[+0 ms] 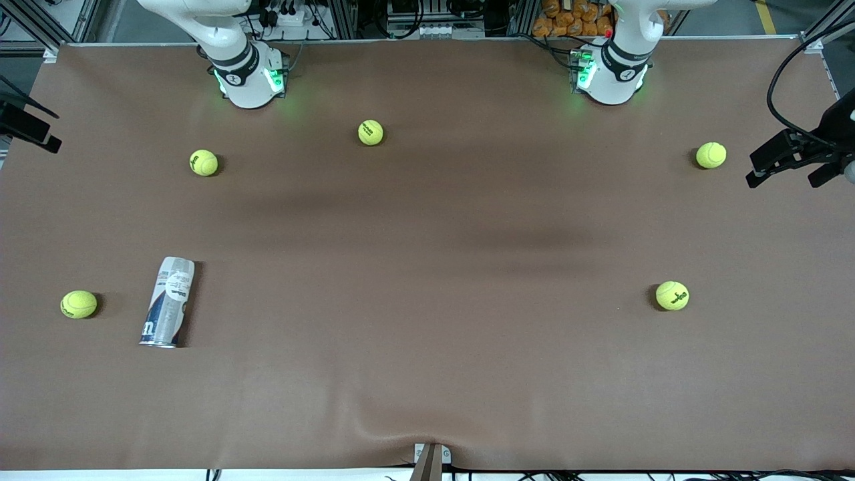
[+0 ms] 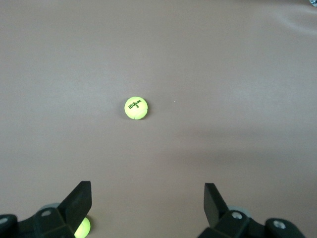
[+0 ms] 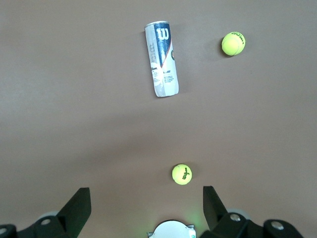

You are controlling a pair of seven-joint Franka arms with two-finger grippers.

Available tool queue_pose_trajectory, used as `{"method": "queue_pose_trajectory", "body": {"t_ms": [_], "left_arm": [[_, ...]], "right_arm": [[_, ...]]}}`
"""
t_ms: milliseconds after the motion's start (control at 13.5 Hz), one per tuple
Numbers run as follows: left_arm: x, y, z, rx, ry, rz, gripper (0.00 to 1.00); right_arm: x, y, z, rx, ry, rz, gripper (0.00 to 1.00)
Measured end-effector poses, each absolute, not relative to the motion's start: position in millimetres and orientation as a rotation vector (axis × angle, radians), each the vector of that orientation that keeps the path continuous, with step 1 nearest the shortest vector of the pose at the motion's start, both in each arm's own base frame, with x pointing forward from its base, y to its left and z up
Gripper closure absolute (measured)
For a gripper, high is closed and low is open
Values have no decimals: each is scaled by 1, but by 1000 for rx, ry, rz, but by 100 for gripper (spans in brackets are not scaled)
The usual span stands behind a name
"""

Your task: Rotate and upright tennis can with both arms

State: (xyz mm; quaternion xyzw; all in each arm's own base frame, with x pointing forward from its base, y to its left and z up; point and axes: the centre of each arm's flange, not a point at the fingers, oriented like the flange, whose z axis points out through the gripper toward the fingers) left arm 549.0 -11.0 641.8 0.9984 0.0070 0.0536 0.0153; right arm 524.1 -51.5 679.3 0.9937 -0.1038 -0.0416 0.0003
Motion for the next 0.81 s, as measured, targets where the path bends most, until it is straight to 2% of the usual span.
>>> {"method": "queue_pose_trajectory", "body": {"t_ms": [815], "left_arm": [[548,-10,641,3107,23,156,0]], "right_arm": [[524,-51,679,3121,-328,-130,0]]}}
